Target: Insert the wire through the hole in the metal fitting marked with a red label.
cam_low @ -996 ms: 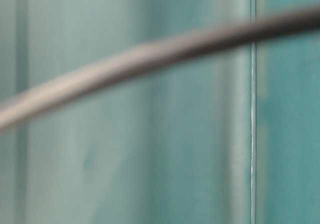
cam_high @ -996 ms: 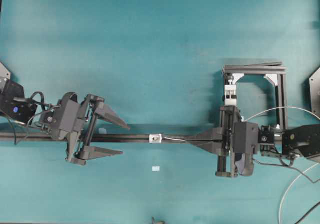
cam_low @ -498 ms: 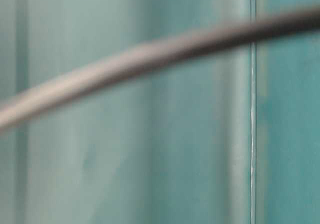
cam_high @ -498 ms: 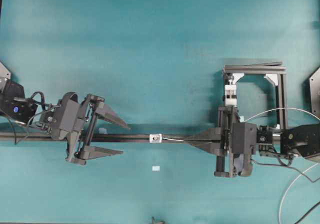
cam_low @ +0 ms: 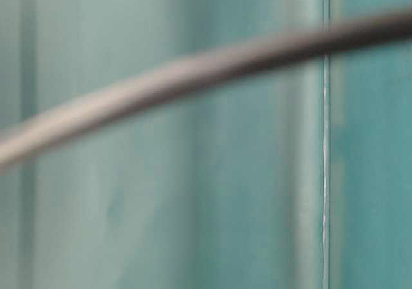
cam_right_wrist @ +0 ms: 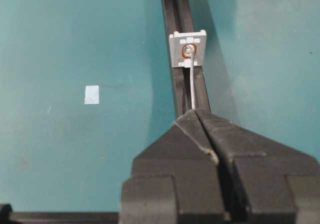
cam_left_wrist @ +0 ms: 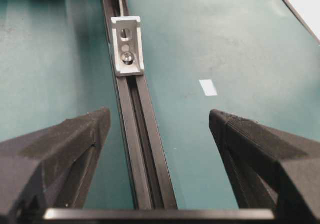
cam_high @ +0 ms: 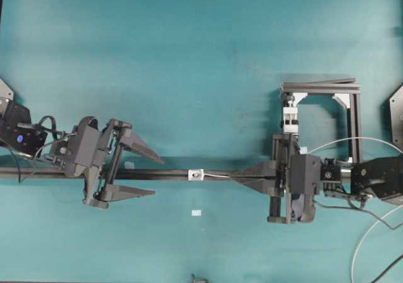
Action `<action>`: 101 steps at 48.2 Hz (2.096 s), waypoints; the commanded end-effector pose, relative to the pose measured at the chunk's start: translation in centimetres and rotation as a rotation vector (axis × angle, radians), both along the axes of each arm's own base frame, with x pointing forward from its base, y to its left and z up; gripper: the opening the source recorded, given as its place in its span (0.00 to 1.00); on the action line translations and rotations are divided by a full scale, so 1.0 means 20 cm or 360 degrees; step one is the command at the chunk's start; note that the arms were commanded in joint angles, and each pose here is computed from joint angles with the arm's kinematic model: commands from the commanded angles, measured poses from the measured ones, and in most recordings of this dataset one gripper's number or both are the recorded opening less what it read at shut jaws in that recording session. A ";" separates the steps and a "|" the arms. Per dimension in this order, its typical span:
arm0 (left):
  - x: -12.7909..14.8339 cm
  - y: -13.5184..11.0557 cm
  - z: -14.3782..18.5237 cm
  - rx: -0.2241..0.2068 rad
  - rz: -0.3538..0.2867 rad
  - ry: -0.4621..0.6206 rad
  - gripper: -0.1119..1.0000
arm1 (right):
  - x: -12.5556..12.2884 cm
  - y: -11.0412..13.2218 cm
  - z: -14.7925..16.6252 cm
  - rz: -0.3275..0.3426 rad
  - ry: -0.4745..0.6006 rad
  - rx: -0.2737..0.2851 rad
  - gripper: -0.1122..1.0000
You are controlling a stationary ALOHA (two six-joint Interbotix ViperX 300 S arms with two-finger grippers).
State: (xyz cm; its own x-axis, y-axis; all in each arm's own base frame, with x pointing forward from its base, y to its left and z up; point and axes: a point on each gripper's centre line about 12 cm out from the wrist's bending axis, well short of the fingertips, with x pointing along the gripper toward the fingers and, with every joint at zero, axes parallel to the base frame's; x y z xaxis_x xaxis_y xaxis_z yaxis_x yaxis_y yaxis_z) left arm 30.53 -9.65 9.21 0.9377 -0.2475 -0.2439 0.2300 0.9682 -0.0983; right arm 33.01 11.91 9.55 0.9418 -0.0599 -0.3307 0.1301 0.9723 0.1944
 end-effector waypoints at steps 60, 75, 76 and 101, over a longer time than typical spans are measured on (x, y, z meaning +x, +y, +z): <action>0.08 -0.02 0.05 -0.0013 0.0000 -0.0032 0.63 | 0.18 -0.01 0.03 0.0039 -0.0083 -0.0027 0.09; 0.13 -0.03 0.05 -0.0026 0.0017 -0.0013 0.63 | 0.20 -0.01 0.04 0.0064 -0.0109 -0.0040 0.09; 0.13 -0.02 0.05 -0.0026 0.0019 -0.0011 0.63 | 0.20 0.00 0.04 0.0067 -0.0108 -0.0040 0.09; 0.20 -0.03 0.07 -0.0033 0.0035 0.0019 0.62 | 0.25 0.00 0.03 0.0099 -0.0077 -0.0045 0.09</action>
